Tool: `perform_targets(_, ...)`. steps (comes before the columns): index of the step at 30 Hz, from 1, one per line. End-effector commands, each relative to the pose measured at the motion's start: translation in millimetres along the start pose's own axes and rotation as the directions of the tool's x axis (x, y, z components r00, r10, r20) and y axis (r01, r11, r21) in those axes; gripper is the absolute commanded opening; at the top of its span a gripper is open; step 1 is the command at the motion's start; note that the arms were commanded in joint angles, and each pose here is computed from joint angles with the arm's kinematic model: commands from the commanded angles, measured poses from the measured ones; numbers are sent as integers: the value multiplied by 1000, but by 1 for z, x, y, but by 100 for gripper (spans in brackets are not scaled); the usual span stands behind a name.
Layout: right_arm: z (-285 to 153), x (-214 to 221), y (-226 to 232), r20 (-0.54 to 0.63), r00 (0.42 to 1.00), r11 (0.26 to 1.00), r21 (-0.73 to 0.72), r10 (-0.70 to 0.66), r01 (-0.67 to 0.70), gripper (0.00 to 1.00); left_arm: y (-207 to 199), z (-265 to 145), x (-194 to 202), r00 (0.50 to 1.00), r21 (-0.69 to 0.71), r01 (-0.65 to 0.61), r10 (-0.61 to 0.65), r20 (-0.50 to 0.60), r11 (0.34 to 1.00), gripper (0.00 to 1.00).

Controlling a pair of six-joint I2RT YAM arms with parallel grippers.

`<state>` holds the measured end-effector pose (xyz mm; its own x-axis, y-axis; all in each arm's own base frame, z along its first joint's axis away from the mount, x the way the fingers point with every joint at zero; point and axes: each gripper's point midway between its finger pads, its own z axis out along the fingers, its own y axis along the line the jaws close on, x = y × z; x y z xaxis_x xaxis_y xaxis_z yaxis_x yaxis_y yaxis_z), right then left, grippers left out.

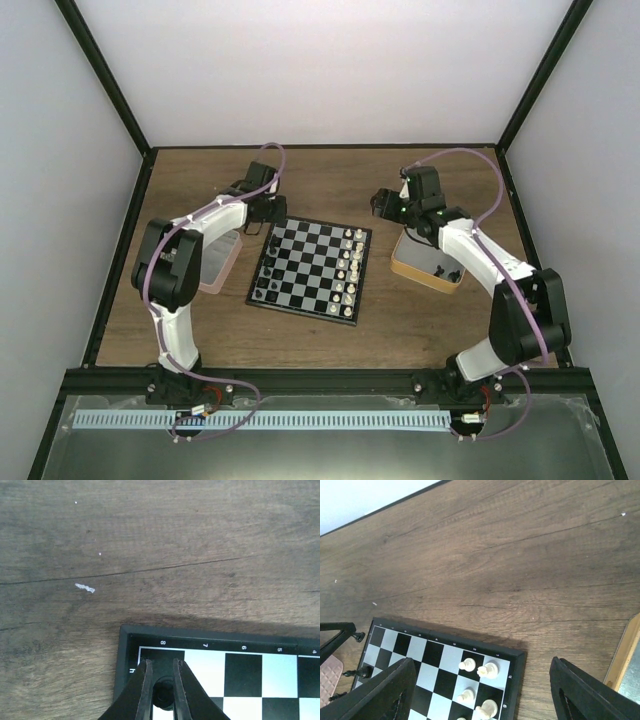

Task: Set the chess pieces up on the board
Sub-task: Place the chess piece on the chessboard.

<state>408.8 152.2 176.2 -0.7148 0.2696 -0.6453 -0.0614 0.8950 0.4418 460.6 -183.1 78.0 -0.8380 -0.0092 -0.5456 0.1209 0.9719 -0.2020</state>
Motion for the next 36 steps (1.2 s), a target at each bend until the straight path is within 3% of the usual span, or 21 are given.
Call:
perform_targets(1,1,-6,0,8,1000,1000,18,11,-11,75,1,9,5,1000,6,-27,27,3,1000,5)
perform_targets(23,6,-2,0,-18,1000,1000,15,18,-18,75,7,27,16,999,-9,-46,47,14,999,13)
perform_targets(32,1,-6,0,-6,1000,999,24,25,-25,75,0,15,11,998,20,-53,53,27,998,41)
perform_targets(36,-10,-21,-12,49,996,991,105,74,-79,75,-3,-1,-3,997,26,-43,42,64,999,49)
